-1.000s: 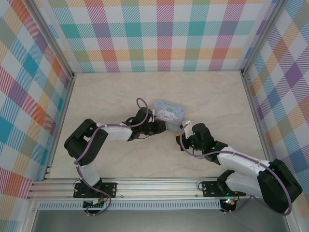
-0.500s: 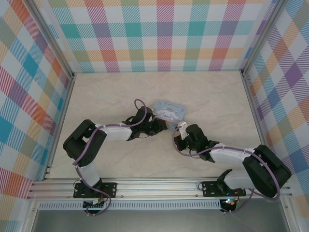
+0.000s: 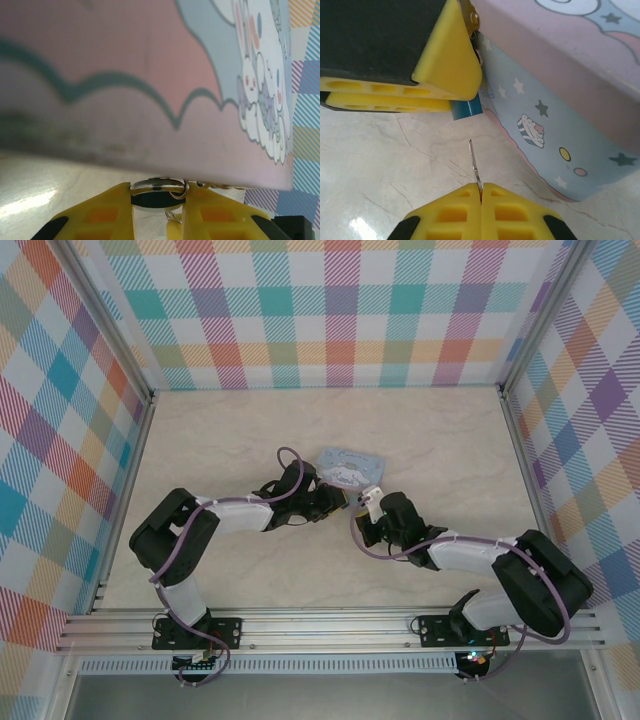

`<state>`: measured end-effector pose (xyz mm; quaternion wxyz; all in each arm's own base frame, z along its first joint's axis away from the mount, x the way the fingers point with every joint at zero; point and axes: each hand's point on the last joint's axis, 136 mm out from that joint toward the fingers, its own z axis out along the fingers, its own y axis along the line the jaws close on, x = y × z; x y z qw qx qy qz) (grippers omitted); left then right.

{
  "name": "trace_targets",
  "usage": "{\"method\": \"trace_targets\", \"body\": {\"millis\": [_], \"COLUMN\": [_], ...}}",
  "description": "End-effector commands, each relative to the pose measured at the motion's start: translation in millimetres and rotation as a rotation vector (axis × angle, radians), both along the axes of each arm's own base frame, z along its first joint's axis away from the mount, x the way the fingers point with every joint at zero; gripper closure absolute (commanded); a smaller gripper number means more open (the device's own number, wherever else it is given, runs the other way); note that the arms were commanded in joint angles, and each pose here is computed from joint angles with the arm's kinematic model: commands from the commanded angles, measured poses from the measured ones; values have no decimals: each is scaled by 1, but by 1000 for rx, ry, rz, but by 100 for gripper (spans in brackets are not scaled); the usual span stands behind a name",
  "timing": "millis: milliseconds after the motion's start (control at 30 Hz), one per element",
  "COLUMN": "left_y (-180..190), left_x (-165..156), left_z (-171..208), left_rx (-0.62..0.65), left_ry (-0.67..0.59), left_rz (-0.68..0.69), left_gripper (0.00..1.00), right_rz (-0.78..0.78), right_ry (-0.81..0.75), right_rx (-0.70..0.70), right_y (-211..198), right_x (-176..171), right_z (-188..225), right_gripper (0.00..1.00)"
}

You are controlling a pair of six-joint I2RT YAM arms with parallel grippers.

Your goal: Unlock the padlock with the key

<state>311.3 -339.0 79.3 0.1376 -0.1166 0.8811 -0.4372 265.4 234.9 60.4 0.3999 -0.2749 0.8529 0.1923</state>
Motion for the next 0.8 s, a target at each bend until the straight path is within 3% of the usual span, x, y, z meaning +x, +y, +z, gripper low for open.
{"method": "trace_targets", "body": {"millis": [0,767], "left_y": [-13,-13], "left_x": [0,-1], "left_z": [31,30], "left_rx": [-74,-82], "left_ry": [-45,-40], "left_rz": [-13,-10], "left_gripper": [77,78], "right_rz": [13,9], "right_ry": [-51,-63], "right_rx": [32,83], "right_y": [13,23], "right_x": [11,19], "right_z": [16,21], "right_gripper": [100,100]}}
